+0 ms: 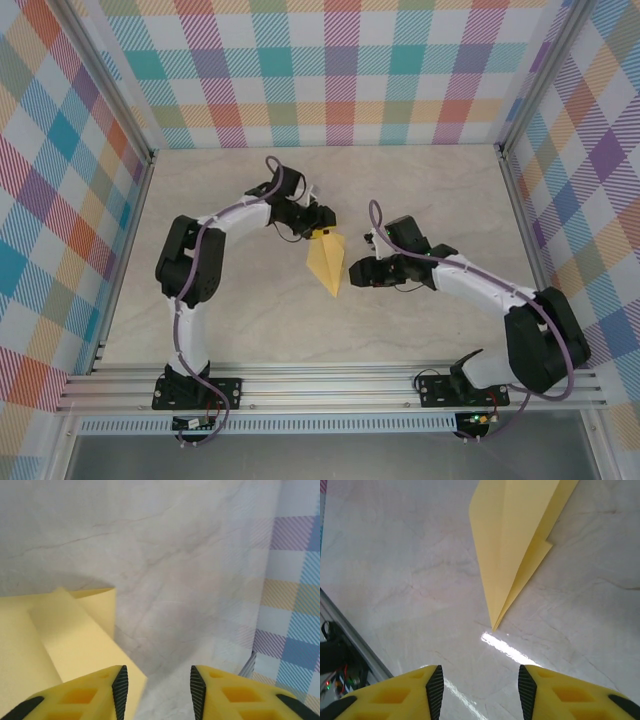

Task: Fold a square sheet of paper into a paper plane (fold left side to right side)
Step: Turn over the paper at the center of the table.

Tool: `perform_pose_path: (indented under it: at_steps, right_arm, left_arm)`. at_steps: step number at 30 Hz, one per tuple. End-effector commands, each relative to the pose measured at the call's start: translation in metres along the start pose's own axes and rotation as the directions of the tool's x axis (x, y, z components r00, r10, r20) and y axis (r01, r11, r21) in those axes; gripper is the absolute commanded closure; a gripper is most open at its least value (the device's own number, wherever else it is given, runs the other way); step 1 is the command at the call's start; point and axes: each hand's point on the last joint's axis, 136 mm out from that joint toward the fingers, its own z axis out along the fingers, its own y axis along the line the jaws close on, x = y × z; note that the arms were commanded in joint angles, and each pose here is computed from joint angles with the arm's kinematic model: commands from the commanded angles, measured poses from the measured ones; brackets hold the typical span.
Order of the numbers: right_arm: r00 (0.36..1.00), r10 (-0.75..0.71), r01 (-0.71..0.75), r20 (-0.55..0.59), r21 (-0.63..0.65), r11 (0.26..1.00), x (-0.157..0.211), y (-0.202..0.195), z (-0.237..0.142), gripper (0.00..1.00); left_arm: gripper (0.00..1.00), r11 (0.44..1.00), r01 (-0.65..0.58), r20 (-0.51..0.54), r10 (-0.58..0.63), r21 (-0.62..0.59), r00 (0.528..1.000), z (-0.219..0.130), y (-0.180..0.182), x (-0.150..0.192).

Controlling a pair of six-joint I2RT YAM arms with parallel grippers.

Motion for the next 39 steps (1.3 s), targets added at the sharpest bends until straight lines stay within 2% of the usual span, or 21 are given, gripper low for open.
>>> perform_pose_path:
  at_steps: [1,6,9,25,28,30,35,39]
  right_arm:
    - [0.986,0.047,-0.058,0.162,0.06,0.997,-0.021,-0.013,-0.012,0.43]
    - [0.951,0.117,-0.126,0.286,0.014,0.992,-0.037,-0.018,-0.025,0.18]
    - [0.949,0.131,-0.128,0.286,-0.029,0.991,-0.039,-0.012,-0.025,0.11]
    - [0.954,0.14,-0.123,0.264,-0.081,0.989,-0.038,-0.001,-0.027,0.09]
    - [0.955,0.137,-0.116,0.263,-0.093,0.989,-0.039,0.003,-0.029,0.04]
    - [0.955,0.14,-0.115,0.26,-0.11,0.987,-0.039,0.005,-0.029,0.0]
    - [0.94,0.211,-0.156,0.268,-0.213,0.964,-0.048,0.007,-0.037,0.0]
    - [0.926,0.272,-0.187,0.26,-0.309,0.932,-0.055,0.007,-0.048,0.0]
  left_arm:
    - [0.56,0.999,-0.012,0.067,0.014,-0.03,0.998,-0.036,-0.003,0.0]
    - [0.57,0.999,0.036,0.043,-0.035,-0.023,0.998,-0.024,0.023,0.022]
    - [0.58,0.998,0.06,0.013,-0.06,-0.013,0.998,-0.009,0.032,0.032]
    - [0.64,0.995,0.097,-0.091,-0.098,-0.019,0.991,0.047,0.049,0.039]
    - [0.7,0.996,0.091,-0.095,-0.091,0.001,0.991,0.05,0.043,0.039]
    - [0.77,0.997,0.082,-0.085,-0.08,0.016,0.993,0.048,0.038,0.036]
    - [0.92,0.998,0.004,-0.019,-0.003,0.056,1.0,0.023,0.012,0.025]
    - [0.96,0.992,-0.085,0.084,0.077,0.096,0.993,-0.019,-0.022,0.01]
